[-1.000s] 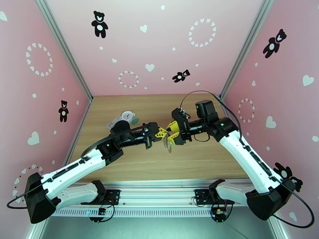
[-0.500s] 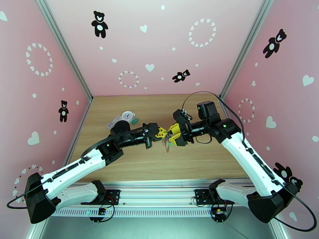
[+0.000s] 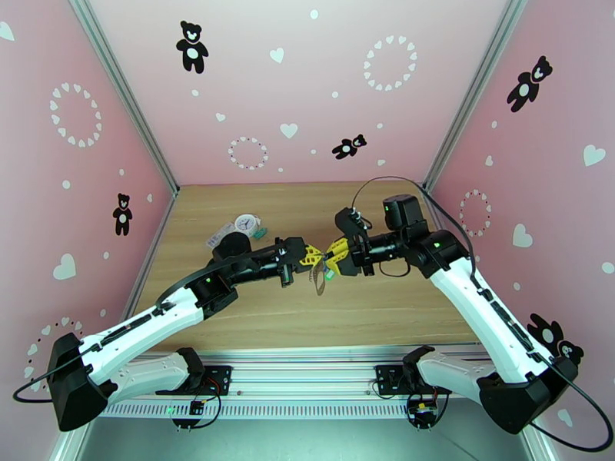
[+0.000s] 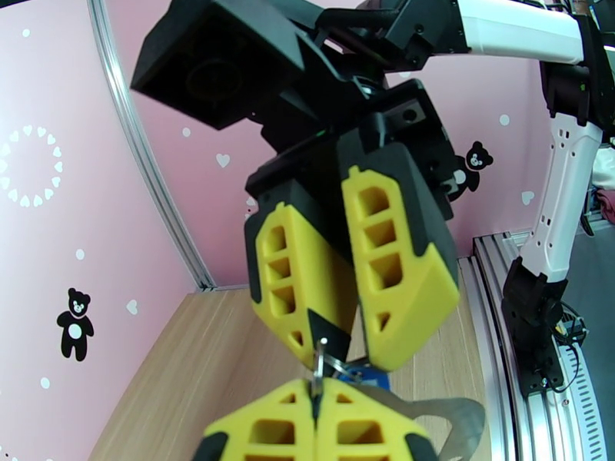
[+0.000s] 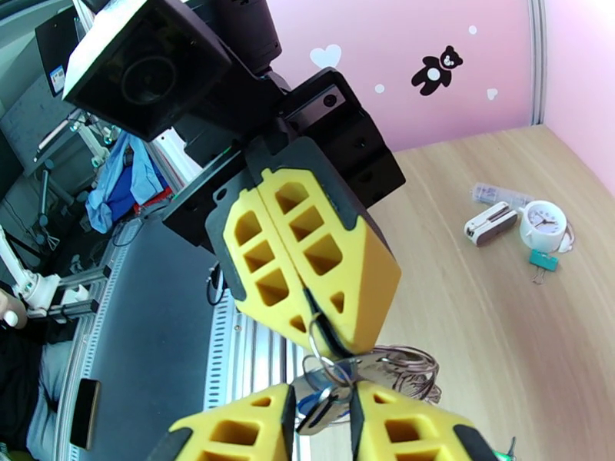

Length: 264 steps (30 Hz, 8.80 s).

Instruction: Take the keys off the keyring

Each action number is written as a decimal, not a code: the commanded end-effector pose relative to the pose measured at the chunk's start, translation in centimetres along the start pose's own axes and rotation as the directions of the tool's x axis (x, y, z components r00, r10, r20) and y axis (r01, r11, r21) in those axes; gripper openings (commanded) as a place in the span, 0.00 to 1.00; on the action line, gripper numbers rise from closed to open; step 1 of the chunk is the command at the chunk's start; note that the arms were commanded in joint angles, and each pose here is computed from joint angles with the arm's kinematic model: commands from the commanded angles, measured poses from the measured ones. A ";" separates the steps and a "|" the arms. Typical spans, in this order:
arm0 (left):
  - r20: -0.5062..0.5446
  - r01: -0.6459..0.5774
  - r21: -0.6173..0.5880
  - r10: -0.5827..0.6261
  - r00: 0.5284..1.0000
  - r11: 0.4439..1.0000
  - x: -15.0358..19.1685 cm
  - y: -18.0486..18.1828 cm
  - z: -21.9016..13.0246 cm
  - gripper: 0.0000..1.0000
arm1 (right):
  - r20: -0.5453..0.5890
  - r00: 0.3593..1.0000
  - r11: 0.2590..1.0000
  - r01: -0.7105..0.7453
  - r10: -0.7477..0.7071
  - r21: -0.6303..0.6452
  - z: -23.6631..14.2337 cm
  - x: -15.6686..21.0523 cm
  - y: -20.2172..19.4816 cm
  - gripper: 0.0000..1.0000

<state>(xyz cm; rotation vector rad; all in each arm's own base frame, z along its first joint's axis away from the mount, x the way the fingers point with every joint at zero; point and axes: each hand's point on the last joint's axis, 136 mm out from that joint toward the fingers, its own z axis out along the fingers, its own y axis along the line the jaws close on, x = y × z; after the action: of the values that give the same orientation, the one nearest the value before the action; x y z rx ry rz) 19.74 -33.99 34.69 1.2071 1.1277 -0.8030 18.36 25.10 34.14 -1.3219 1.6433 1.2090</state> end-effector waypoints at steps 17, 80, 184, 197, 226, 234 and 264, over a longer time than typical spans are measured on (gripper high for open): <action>0.002 -0.029 -0.046 0.029 1.000 0.999 -0.8 1.2 0.1 0.00 | 0.023 0.998 0.998 -0.053 0.054 -0.031 -0.1 -1.8 0.1 0.25; 0.017 -0.037 -0.054 0.037 0.999 0.998 -1.4 1.5 0.1 0.00 | 0.032 0.988 0.985 -0.156 0.154 0.074 0.1 -1.3 -1.9 0.20; -0.064 0.015 -0.103 -0.022 0.998 0.995 2.3 0.5 -2.5 0.49 | -0.062 0.985 0.943 0.173 -0.162 0.284 -0.3 -0.1 -1.4 0.00; -0.091 0.018 0.047 -0.014 0.996 0.999 2.3 0.6 0.1 0.57 | -0.022 0.984 0.956 0.175 -0.175 0.233 -0.5 -1.1 -0.6 0.00; -0.072 0.097 0.247 -0.081 0.994 0.964 1.7 -1.7 1.6 0.40 | 0.046 0.976 0.955 0.198 -0.213 0.222 -1.7 -3.1 1.6 0.00; -0.055 0.118 0.204 -0.109 0.993 0.972 1.9 -1.2 1.7 0.27 | 0.050 0.977 0.944 0.185 -0.206 0.272 -2.1 -2.8 1.1 0.00; -0.013 0.128 0.136 -0.127 0.992 0.982 1.9 -0.8 3.0 0.21 | 0.081 0.974 0.921 0.171 -0.211 0.351 -2.6 -2.6 0.6 0.00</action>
<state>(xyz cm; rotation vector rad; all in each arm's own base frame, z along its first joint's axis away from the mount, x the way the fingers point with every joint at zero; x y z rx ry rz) 19.84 -36.63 32.73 1.2870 1.1708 -1.0035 18.68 23.50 36.68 -1.1457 1.5701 0.8308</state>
